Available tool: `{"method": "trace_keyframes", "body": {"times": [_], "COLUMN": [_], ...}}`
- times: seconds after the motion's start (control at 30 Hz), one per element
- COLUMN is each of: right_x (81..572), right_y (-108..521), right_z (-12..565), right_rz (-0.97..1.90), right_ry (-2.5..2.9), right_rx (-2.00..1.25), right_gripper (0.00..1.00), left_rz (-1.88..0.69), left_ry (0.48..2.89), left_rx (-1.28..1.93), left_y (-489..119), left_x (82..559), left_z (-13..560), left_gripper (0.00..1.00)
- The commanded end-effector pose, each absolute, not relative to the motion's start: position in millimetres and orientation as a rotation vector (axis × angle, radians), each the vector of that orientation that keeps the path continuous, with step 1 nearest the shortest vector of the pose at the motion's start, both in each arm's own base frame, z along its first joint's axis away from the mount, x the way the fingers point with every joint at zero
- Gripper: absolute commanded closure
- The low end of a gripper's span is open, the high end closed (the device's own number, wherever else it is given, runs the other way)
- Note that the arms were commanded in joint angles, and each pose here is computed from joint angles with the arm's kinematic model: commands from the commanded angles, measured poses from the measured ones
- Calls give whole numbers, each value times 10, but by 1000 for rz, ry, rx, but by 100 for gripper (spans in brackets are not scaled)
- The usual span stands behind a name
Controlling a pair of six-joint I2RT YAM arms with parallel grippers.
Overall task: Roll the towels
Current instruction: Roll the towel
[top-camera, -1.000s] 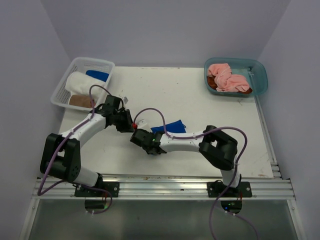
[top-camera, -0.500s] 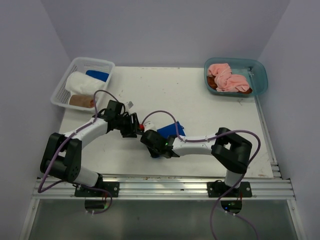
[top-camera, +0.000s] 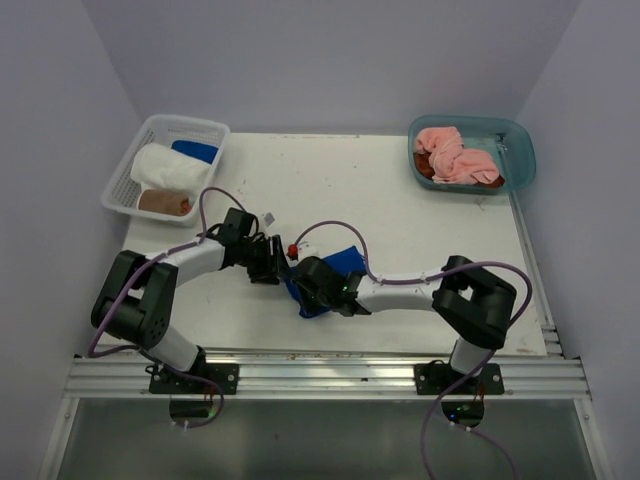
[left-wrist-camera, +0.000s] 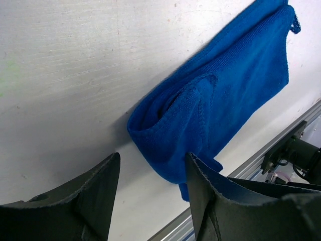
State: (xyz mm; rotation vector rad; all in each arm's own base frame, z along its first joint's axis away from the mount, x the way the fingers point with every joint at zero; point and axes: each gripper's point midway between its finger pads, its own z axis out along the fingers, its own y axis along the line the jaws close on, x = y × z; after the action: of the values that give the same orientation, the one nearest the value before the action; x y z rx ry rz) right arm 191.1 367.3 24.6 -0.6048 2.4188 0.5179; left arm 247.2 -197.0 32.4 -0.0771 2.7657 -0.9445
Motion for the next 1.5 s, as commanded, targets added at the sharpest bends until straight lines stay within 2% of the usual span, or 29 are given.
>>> {"method": "trace_keyframes", "body": {"times": [0.0,0.37,0.57,0.67,0.7,0.87,0.93,1.0,1.1,1.13,1.27,1.33,1.47], "right_x": [1928,1892,1881,1897,1904,1903,1908,1916,1912,1922,1939,1961,1996], "right_y": [3793,3731,3702,3710,3693,3673,3665,3649,3608,3596,3495,3456,3400], "right_z": [492,481,471,536,538,583,595,566,529,526,549,594,718], "right_rz": [625,629,623,649,645,637,632,615,583,574,509,486,466], "right_ry": [2370,2375,2380,2355,2354,2342,2336,2339,2352,2352,2353,2341,2317], "right_rx": [-564,-556,-542,-524,-517,-534,-540,-544,-552,-557,-571,-576,-560], "right_gripper": [100,100,100,100,100,100,100,100,92,82,60,53,51], "left_rz": [-997,-1037,-1034,-1025,-1014,-983,-976,-976,-969,-968,-924,-889,-891], "left_ry": [2722,2734,2763,2754,2746,2736,2731,2732,2728,2726,2750,2740,2717], "left_rx": [-73,-73,-99,-105,-106,-105,-106,-107,-114,-116,-153,-158,-173], "left_y": [-2044,-2167,-2255,-2261,-2251,-2224,-2216,-2213,-2202,-2199,-2140,-2110,-2095], "left_x": [2526,2494,2445,2459,2471,2501,2505,2499,2498,2494,2458,2486,2456], "left_z": [342,243,136,163,181,255,277,282,300,310,360,421,535], "left_gripper": [42,43,47,60,67,86,98,100,100,100,100,100,100]}}
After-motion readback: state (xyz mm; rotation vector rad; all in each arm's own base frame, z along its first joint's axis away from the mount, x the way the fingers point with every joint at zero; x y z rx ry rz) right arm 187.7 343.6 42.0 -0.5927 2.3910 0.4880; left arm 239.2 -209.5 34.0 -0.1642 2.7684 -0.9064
